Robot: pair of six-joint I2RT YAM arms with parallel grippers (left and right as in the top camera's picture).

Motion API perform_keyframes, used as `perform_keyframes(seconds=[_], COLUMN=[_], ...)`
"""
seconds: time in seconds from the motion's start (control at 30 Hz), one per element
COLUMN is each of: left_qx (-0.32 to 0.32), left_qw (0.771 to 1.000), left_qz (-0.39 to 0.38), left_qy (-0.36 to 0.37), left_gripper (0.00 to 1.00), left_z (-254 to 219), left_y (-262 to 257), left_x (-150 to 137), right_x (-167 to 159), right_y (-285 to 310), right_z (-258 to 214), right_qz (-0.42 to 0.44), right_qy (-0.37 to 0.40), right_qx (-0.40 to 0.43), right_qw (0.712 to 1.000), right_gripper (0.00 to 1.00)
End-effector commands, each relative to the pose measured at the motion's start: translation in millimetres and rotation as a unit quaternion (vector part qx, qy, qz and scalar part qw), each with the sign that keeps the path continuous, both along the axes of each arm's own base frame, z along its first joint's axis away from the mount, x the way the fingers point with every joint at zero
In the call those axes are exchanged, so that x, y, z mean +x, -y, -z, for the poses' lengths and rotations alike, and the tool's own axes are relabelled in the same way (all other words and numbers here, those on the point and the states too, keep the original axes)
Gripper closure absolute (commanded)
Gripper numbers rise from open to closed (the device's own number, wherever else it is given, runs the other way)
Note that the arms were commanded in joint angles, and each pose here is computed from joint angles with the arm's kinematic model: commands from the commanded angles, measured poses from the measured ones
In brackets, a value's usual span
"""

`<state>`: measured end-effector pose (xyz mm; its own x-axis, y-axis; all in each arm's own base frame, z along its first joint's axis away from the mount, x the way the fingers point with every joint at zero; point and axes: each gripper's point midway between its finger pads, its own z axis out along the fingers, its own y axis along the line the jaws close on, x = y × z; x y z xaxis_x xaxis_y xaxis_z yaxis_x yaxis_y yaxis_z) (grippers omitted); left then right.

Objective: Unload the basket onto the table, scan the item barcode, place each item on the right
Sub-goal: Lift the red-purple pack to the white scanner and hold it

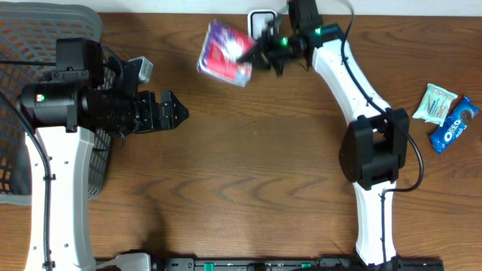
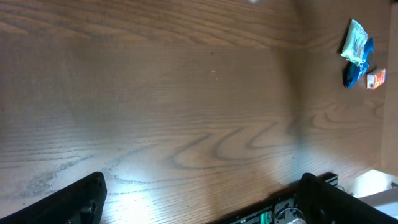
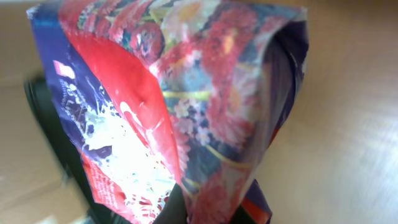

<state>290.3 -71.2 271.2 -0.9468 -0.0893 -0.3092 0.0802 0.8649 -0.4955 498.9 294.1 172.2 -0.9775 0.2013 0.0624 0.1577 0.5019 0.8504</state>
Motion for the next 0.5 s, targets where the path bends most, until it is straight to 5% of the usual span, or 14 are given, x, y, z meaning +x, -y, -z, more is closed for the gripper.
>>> perform_keyframes(seconds=[0.0,0.17,0.47], left_qx=[0.006,0.006,0.006], left_qw=[1.000,1.000,1.000], left_qz=[0.004,0.004,0.004], left_qy=[-0.004,-0.004,-0.004], left_gripper=[0.02,0.02,0.02], left_z=[3.7,3.7,3.7], left_y=[-0.7,-0.7,-0.7], left_x=[-0.6,-0.7,-0.7], right_x=[64.3,87.3,99.8], right_y=[47.6,82.7,97.1], right_z=[-26.9,-18.2,15.5], right_qz=[0.168,0.261,0.279], right_qy=[0.136,0.171,0.158], right_qx=[-0.167,-0.267,-0.298], right_qw=[0.962,0.912,0.899], right_gripper=[0.99,0.99,0.99])
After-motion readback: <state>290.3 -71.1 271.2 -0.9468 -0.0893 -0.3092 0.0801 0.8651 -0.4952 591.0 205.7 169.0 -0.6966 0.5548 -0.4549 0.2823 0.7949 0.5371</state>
